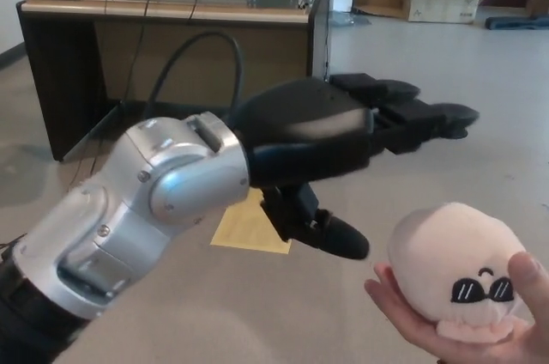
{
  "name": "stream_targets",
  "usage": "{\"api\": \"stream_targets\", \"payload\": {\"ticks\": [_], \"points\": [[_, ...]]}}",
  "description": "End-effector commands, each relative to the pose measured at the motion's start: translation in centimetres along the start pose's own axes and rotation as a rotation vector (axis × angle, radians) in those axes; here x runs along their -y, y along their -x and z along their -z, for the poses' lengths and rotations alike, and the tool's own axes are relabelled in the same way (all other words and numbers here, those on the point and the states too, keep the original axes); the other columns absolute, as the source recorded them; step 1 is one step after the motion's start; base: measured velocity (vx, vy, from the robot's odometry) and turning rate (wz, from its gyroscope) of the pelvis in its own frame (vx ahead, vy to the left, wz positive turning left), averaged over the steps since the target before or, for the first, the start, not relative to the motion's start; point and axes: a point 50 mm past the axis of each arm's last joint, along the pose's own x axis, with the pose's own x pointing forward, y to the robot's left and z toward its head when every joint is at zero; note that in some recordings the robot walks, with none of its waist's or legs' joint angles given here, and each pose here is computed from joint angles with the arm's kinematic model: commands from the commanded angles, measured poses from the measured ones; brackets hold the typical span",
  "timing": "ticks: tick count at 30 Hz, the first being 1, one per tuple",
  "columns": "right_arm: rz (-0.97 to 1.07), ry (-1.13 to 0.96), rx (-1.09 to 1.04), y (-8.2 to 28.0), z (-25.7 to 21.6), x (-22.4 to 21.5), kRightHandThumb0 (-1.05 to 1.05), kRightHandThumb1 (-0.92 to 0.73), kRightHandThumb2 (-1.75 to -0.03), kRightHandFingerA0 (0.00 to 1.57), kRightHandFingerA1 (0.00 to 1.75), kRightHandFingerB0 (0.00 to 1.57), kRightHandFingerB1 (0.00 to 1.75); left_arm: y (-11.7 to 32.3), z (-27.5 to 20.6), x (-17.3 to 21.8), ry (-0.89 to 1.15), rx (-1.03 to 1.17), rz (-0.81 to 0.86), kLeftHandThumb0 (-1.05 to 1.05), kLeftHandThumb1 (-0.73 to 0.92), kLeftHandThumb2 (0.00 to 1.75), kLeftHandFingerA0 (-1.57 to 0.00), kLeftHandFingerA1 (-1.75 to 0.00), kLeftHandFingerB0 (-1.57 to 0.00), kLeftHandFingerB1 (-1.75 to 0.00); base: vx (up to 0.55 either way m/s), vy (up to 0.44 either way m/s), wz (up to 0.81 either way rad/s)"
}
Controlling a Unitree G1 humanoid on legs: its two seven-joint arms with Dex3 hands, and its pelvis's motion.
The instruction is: The robot extends its left hand to pick up an emotional support dumpling from the palm of a person and brings its hand down by its side. Then it extends its arm again to hand the dumpling back to the person.
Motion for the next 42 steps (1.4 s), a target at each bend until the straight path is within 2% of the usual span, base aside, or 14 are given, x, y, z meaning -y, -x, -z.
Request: {"api": "stream_targets", "payload": {"ticks": [1, 2, 11, 12, 16, 17, 22, 23, 27, 32, 33, 34, 35, 42], "points": [[0.019, 0.016, 0.046, -0.1, -0.6, 0.9, -0.31, -0.66, -0.60, 0.85, 0.56, 0.72, 0.46, 2.6, 1.7, -4.2, 0.024, -0.061, -0.065, -0.77, 0.40, 0.88, -0.01, -0.21, 0.00, -0.04, 0.00, 0.000, 0.00], [0.021, 0.011, 0.050, 0.0, -0.6, 0.8, -0.29, -0.65, -0.60, 0.86, 0.56, 0.74, 0.47, 3.3, 2.0, -5.2, 0.035, -0.074, -0.095, -0.95, 0.40, 0.77, -0.05, -0.19, 0.00, -0.06, 0.00, 0.000, 0.00], [0.020, -0.011, 0.032, 0.3, 0.0, 0.4, -0.31, -0.63, -0.60, 0.87, 0.56, 0.75, 0.46, 9.3, 4.2, -8.1, 0.122, -0.150, -0.189, -0.82, 0.46, 0.86, 0.00, 0.00, 0.00, -0.01, 0.00, 0.000, 0.00], [0.019, -0.015, 0.030, 0.5, 0.2, 0.2, -0.31, -0.63, -0.60, 0.86, 0.55, 0.74, 0.46, 10.8, 4.4, -7.7, 0.135, -0.175, -0.186, -0.80, 0.49, 0.56, 0.00, -0.10, 0.00, -0.09, 0.00, 0.000, 0.00], [0.021, -0.015, 0.016, 0.9, 0.7, -0.1, -0.32, -0.63, -0.60, 0.86, 0.54, 0.74, 0.46, 13.4, 4.5, -5.5, 0.165, -0.207, -0.216, -0.70, 0.41, 0.57, 0.00, -0.13, 0.00, -0.15, 0.00, 0.000, 0.00], [0.020, -0.014, 0.008, 1.1, 1.0, -0.2, -0.31, -0.63, -0.60, 0.85, 0.51, 0.74, 0.45, 14.6, 4.6, -3.5, 0.255, -0.233, -0.237, -0.50, 0.32, 0.73, 0.00, -0.23, 0.00, -0.20, 0.00, 0.000, 0.00], [0.026, -0.023, 0.007, 1.6, 1.5, -0.6, -0.28, -0.62, -0.59, 0.83, 0.50, 0.73, 0.46, 16.9, 4.8, 1.2, 0.387, -0.285, -0.288, -0.40, 0.30, 0.64, -0.06, -0.34, -0.05, -0.23, 0.00, 0.000, 0.00], [0.038, -0.035, 0.005, 1.9, 1.8, -0.8, -0.27, -0.62, -0.59, 0.81, 0.50, 0.72, 0.46, 18.6, 5.2, 4.8, 0.490, -0.381, -0.338, -0.19, 0.28, 0.81, 0.00, -0.48, -0.01, -0.49, 0.00, 0.000, 0.00], [0.062, -0.048, -0.019, 2.8, 2.7, -1.1, -0.25, -0.62, -0.58, 0.77, 0.48, 0.68, 0.44, 21.5, 5.8, 10.6, 0.555, -0.578, -0.383, -0.08, 0.25, 0.79, -0.07, -0.50, -0.06, -0.49, 0.00, 0.000, 0.00], [0.070, -0.057, -0.025, 3.2, 3.1, -1.4, -0.25, -0.62, -0.58, 0.76, 0.48, 0.67, 0.44, 24.3, 6.2, 15.6, 0.609, -0.770, -0.403, -0.04, 0.27, 0.80, -0.09, -0.50, -0.06, -0.49, 0.00, 0.000, 0.00], [0.078, -0.063, -0.028, 3.6, 3.5, -1.6, -0.23, -0.61, -0.58, 0.75, 0.48, 0.64, 0.43, 25.7, 6.2, 18.1, 0.668, -0.853, -0.404, 0.00, 0.41, 0.54, -0.21, -0.35, -0.15, -0.28, 0.00, 0.000, 0.00], [0.089, -0.070, -0.031, 4.3, 4.0, -1.8, -0.23, -0.61, -0.58, 0.75, 0.48, 0.64, 0.43, 27.6, 5.7, 21.3, 0.738, -0.960, -0.403, 0.00, 0.41, 0.54, -0.21, -0.35, -0.15, -0.28, 0.00, 0.000, 0.00], [0.091, -0.074, -0.036, 4.6, 4.3, -1.9, -0.23, -0.61, -0.58, 0.75, 0.48, 0.64, 0.42, 28.2, 5.3, 22.3, 0.748, -0.993, -0.392, -0.02, 0.33, 0.83, -0.13, -0.51, -0.07, -0.49, 0.00, 0.000, 0.00], [0.107, -0.104, -0.068, 6.5, 5.8, -3.0, -0.23, -0.61, -0.58, 0.77, 0.49, 0.62, 0.41, 30.6, 3.4, 25.9, 0.821, -1.114, -0.373, -0.07, 0.33, 0.85, -0.18, -0.54, -0.11, -0.50, 0.00, 0.000, 0.00]]}}
